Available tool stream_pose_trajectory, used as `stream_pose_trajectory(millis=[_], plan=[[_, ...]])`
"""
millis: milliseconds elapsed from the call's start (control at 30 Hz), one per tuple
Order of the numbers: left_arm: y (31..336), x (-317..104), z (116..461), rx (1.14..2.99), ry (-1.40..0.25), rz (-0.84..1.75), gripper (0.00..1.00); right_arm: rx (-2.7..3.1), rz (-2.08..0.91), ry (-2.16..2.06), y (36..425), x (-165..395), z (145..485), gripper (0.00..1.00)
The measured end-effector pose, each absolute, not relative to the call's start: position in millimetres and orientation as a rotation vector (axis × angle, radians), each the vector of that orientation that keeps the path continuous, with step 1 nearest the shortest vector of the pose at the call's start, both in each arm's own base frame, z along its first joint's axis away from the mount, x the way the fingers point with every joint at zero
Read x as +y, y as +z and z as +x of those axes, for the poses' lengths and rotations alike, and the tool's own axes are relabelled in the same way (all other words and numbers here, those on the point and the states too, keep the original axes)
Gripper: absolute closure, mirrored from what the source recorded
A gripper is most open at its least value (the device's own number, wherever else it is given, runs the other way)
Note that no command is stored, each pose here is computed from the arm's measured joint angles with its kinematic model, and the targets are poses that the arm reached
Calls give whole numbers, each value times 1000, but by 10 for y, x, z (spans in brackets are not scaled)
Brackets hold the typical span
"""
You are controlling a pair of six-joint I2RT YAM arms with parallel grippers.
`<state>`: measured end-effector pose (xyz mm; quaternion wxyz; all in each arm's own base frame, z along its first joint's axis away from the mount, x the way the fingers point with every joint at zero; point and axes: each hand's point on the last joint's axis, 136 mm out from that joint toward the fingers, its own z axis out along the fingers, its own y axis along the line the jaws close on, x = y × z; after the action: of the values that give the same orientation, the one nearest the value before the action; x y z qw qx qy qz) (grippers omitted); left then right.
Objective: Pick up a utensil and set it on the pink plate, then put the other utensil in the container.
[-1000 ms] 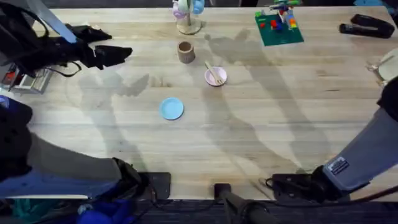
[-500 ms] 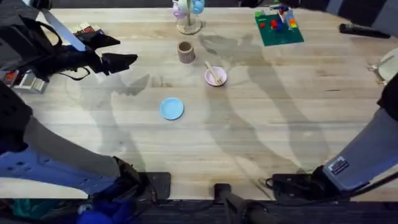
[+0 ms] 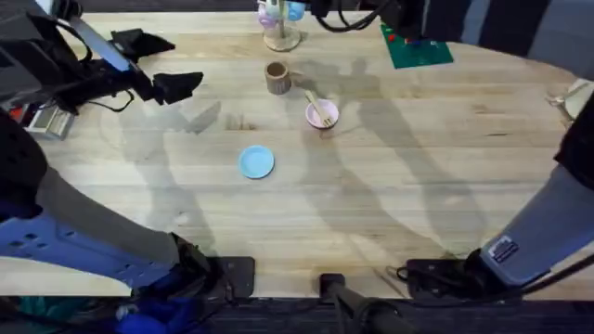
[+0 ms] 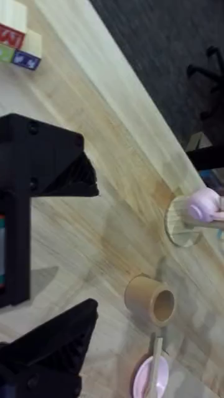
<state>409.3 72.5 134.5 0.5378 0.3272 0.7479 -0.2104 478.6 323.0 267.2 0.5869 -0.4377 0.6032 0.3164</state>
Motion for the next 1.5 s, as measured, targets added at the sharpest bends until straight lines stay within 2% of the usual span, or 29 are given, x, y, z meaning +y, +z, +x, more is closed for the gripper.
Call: stream_pose_trajectory(millis=[267, 567, 1100, 1367, 1500], plan=[[1211, 464, 4218, 1726, -537, 861, 8, 1364, -1074, 822, 2450, 3385, 4730, 966], [1022, 383, 4233, 1743, -585, 864, 8, 1345, -1088, 843, 2447, 3405, 4700, 966], [1020, 383, 4233, 1743, -585, 864, 7, 1418, -1111, 877, 1955, 3432, 4718, 966], [1021, 380, 4233, 1739, -581, 870, 7, 1486, -1131, 891, 1502, 3447, 4738, 966], [1021, 380, 4234, 1739, -581, 870, 8, 1480, -1140, 884, 1474, 3447, 4736, 966]])
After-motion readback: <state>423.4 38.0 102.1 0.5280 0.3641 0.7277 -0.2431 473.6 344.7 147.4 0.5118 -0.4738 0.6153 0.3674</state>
